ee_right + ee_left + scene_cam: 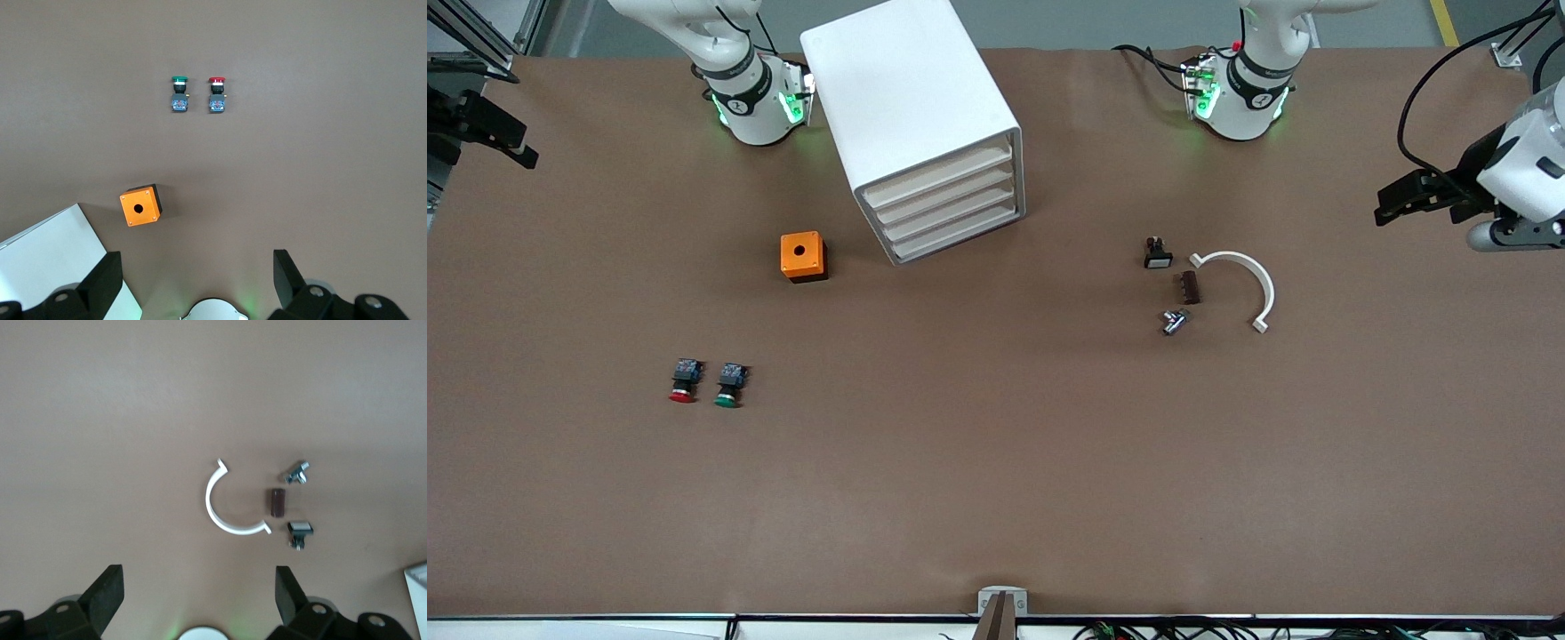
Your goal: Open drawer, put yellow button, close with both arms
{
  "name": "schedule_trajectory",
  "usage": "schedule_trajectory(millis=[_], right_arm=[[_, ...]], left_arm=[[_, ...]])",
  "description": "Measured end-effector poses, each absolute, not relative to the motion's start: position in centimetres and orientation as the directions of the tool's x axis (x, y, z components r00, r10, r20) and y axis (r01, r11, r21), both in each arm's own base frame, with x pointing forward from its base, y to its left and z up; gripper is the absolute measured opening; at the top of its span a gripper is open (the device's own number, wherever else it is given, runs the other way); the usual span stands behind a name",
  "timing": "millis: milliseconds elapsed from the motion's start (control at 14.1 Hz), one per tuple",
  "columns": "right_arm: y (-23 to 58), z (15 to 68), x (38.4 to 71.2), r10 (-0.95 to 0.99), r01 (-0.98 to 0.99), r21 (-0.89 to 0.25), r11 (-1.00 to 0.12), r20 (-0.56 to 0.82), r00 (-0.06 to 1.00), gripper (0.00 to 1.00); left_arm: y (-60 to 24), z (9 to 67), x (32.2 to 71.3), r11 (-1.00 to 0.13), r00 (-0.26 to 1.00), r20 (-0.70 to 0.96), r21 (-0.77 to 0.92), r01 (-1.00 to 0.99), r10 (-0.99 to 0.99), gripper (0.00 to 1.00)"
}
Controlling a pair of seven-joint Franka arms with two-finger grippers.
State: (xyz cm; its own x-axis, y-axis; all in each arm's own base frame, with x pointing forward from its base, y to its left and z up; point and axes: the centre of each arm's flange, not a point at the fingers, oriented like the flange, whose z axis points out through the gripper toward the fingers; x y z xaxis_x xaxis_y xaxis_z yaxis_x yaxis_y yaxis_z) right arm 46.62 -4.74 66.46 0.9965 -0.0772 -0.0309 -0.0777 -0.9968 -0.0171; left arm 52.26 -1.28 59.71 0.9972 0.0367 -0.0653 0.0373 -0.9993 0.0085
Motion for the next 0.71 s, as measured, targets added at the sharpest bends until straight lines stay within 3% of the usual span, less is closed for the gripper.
schedule_trajectory(millis=[711], right_arm=[[-4.1,66.5,46.6,-0.063,-0.063,-0.017,-0.998,-0.030,0.998,1.00]], left_arm=[[2.7,64.9,52.1,-0.994,0.991,0.080,0.016,0.111,0.112,1.00]])
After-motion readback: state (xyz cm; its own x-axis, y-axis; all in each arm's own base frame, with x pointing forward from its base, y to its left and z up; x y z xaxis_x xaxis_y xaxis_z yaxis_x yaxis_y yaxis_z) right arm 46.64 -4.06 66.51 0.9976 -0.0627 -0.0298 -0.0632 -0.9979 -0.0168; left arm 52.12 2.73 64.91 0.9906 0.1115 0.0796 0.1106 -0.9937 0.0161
